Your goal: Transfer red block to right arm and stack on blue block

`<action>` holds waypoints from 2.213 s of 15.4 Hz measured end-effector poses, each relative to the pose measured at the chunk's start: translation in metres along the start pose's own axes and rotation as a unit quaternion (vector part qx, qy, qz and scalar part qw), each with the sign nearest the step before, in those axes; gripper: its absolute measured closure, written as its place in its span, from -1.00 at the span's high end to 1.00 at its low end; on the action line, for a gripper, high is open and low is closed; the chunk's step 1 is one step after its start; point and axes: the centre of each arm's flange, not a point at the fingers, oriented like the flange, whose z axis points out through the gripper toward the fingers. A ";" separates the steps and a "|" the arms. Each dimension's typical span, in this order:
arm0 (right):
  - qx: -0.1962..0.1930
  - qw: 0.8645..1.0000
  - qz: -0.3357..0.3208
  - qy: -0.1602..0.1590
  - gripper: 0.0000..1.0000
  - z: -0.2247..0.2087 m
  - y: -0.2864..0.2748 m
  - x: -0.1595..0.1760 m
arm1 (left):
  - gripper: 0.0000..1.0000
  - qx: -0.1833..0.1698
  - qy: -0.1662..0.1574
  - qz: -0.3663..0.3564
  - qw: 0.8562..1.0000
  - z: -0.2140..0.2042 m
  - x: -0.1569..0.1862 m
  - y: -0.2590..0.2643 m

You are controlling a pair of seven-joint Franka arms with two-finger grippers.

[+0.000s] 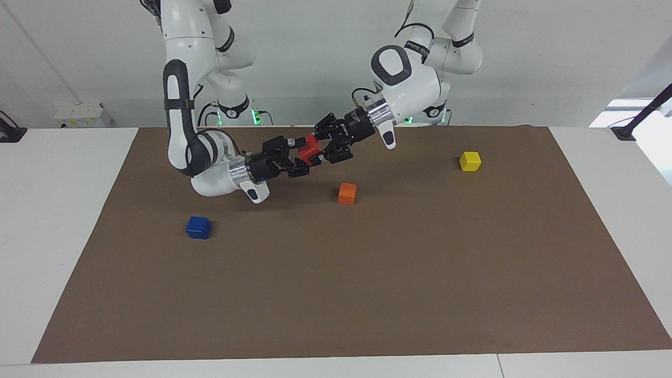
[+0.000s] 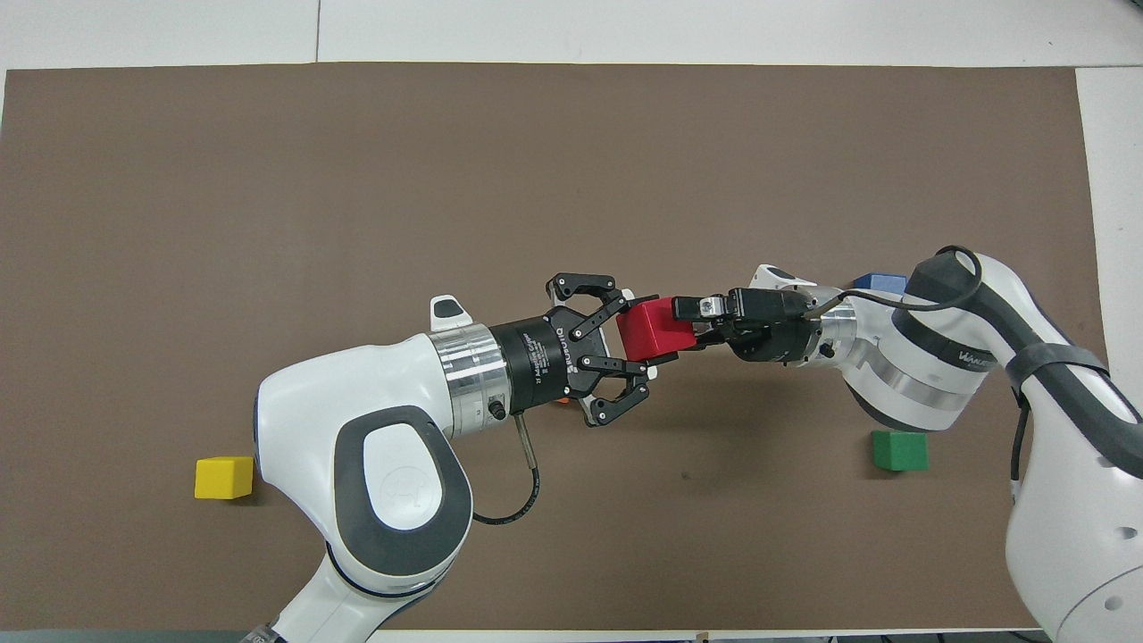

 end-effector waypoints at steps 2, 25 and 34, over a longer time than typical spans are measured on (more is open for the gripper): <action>-0.002 1.000 0.000 0.002 0.87 0.000 0.000 0.000 | 0.09 0.001 0.000 0.001 1.000 0.001 0.000 -0.001; -0.017 1.000 0.000 0.021 0.13 -0.007 0.003 0.004 | 1.00 -0.004 0.014 0.001 1.000 0.005 0.009 -0.010; -0.044 0.999 -0.012 0.028 0.13 -0.011 -0.003 0.010 | 1.00 -0.033 0.023 -0.003 0.999 -0.052 0.028 -0.007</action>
